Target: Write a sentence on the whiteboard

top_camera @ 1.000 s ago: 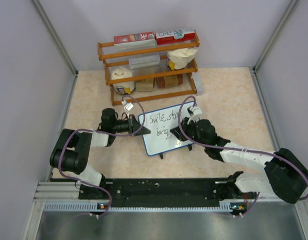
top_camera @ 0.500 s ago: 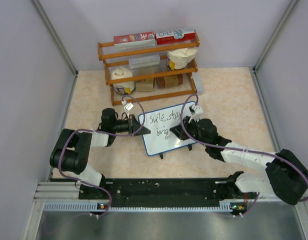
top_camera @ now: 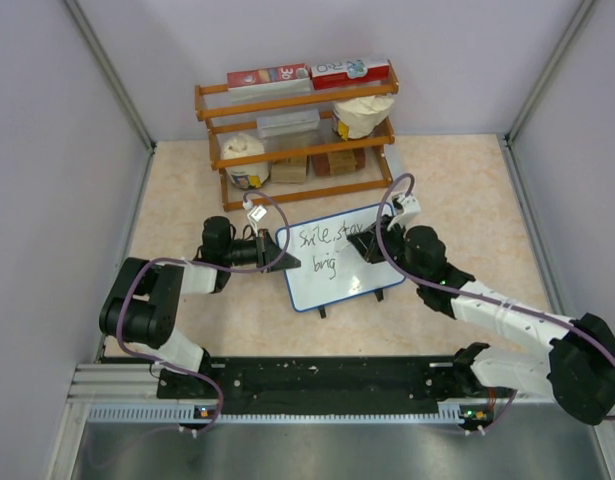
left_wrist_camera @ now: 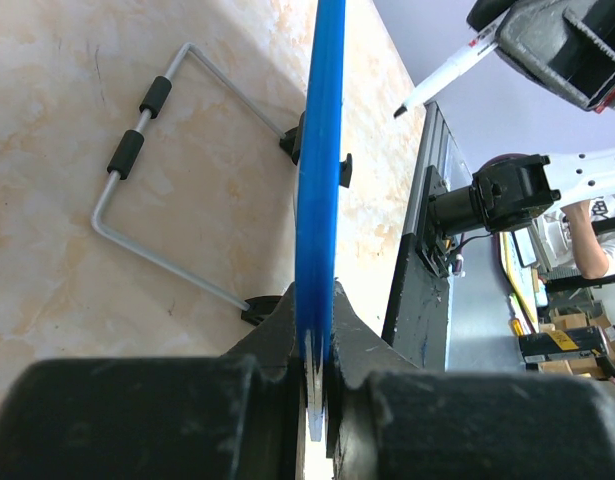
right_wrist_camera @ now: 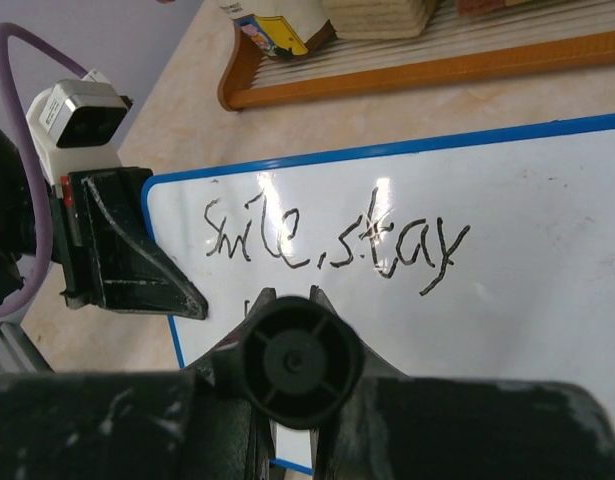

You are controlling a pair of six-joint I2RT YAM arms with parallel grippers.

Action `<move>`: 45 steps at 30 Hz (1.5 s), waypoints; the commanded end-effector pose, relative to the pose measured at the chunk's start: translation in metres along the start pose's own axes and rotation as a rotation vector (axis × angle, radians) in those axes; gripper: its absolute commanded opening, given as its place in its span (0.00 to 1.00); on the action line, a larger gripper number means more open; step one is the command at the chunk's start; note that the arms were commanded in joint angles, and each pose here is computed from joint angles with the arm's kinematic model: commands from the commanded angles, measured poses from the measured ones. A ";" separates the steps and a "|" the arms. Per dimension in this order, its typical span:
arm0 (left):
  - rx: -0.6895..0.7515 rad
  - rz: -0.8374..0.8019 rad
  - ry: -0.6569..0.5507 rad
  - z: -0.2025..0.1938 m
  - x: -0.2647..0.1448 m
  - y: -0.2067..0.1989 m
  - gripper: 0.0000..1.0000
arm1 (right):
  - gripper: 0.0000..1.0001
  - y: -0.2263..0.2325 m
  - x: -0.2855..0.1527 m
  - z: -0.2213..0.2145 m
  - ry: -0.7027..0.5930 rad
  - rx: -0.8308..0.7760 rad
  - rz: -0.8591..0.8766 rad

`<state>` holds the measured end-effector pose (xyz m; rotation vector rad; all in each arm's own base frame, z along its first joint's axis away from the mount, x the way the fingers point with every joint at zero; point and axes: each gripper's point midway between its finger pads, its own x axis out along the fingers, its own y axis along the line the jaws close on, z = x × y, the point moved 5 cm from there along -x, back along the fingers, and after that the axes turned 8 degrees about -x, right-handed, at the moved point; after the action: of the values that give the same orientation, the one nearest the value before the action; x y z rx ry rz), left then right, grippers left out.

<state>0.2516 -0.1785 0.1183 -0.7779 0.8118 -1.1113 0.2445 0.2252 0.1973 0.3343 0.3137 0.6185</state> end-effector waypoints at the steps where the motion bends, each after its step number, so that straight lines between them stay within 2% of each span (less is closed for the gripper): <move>1: 0.000 0.073 -0.026 -0.003 0.000 0.015 0.00 | 0.00 -0.003 0.009 0.024 -0.051 -0.041 -0.061; 7: -0.004 0.071 -0.022 -0.003 0.001 0.015 0.00 | 0.00 -0.002 0.018 0.033 -0.057 -0.045 -0.072; 45: -0.007 0.072 -0.021 -0.003 0.001 0.016 0.00 | 0.00 -0.020 0.010 -0.027 0.104 -0.042 -0.080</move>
<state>0.2515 -0.1785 0.1183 -0.7789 0.8129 -1.1107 0.2550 0.2282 0.1705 0.2618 0.3950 0.5767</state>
